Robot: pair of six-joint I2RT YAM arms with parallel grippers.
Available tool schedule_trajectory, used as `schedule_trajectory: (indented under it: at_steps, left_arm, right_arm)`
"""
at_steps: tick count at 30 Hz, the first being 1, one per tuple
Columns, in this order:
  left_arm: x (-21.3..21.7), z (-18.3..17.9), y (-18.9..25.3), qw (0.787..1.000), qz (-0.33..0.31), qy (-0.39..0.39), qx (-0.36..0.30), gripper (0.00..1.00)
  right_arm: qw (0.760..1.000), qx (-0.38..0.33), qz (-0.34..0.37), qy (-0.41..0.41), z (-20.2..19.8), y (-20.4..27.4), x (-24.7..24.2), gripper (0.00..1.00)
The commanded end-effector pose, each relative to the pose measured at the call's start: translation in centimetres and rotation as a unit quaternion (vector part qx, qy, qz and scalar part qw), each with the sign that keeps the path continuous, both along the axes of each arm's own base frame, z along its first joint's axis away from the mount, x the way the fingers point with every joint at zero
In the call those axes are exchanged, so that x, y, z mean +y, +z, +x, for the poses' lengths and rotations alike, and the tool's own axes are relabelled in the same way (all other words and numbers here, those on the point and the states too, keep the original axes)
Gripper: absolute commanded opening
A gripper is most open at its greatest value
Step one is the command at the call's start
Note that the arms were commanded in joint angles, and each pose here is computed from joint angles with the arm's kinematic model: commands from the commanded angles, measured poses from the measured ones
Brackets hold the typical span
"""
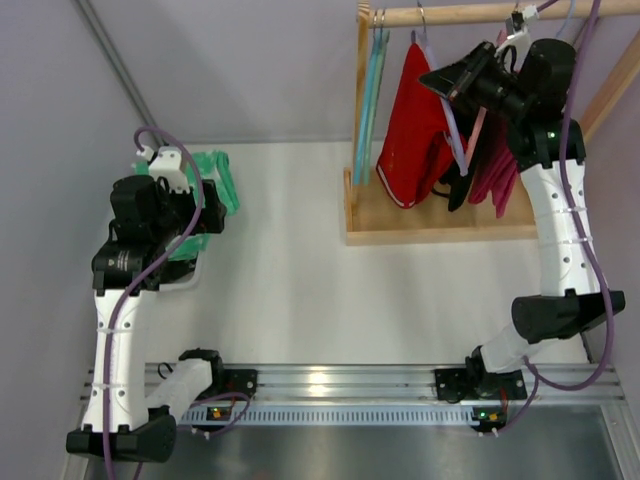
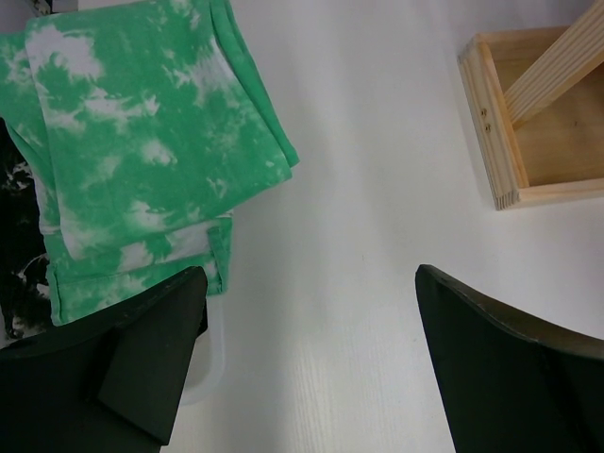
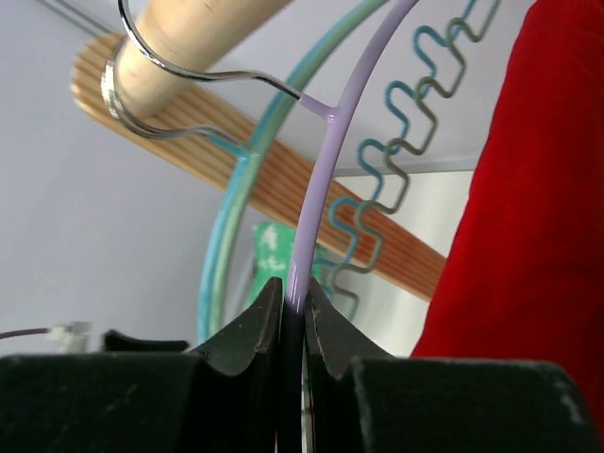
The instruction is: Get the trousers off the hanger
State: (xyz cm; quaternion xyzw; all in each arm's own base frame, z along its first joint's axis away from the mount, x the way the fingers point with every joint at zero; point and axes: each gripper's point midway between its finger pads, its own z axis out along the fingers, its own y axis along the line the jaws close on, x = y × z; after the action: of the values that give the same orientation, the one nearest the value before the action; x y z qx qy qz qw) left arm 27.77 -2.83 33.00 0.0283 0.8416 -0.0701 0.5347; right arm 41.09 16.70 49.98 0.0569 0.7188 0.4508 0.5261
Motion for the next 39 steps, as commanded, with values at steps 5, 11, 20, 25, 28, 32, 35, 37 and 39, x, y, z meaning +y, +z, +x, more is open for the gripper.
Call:
schedule_trajectory:
  at_steps: [5,11,20,25,28,32,35,37,39]
  left_arm:
    - [-0.5,1.2,2.7,0.999,-0.025,0.000,-0.046,0.99]
    - [-0.6,1.6,3.2,0.998,-0.032,0.001,-0.051,0.98]
    - [-0.6,2.6,5.7,0.993,-0.033,0.000,-0.111,0.98]
    - [-1.1,3.3,7.0,0.989,-0.035,-0.014,-0.145,0.99]
    - [-1.4,3.8,8.4,0.984,-0.036,-0.027,-0.174,0.99]
    - [-3.3,3.4,9.9,0.974,-0.024,-0.094,-0.205,0.98]
    - [-4.5,2.7,10.7,0.966,-0.026,-0.134,-0.219,0.98]
    - [-5.1,1.9,10.9,0.961,-0.035,-0.146,-0.232,0.99]
    - [-5.7,0.9,10.4,0.955,-0.030,-0.171,-0.241,0.99]
  right_arm:
    - [0.973,-0.190,0.112,0.070,-4.5,12.9,-1.3,0.00]
    - [0.965,-0.202,0.145,0.081,-6.5,14.7,-2.2,0.00]
    - [0.959,-0.190,0.177,0.109,-11.4,15.4,-1.8,0.00]
    - [0.960,-0.170,0.183,0.125,-12.9,13.2,-1.5,0.00]
    - [0.963,-0.154,0.178,0.134,-13.5,11.4,-1.2,0.00]
    - [0.964,-0.147,0.175,0.133,-15.1,9.6,-1.2,0.00]
    - [0.969,-0.131,0.171,0.123,-16.3,8.1,-1.3,0.00]
    - [0.971,-0.120,0.175,0.114,-17.1,7.0,-1.5,0.00]
    - [0.973,-0.111,0.177,0.102,-18.3,5.1,-1.7,0.00]
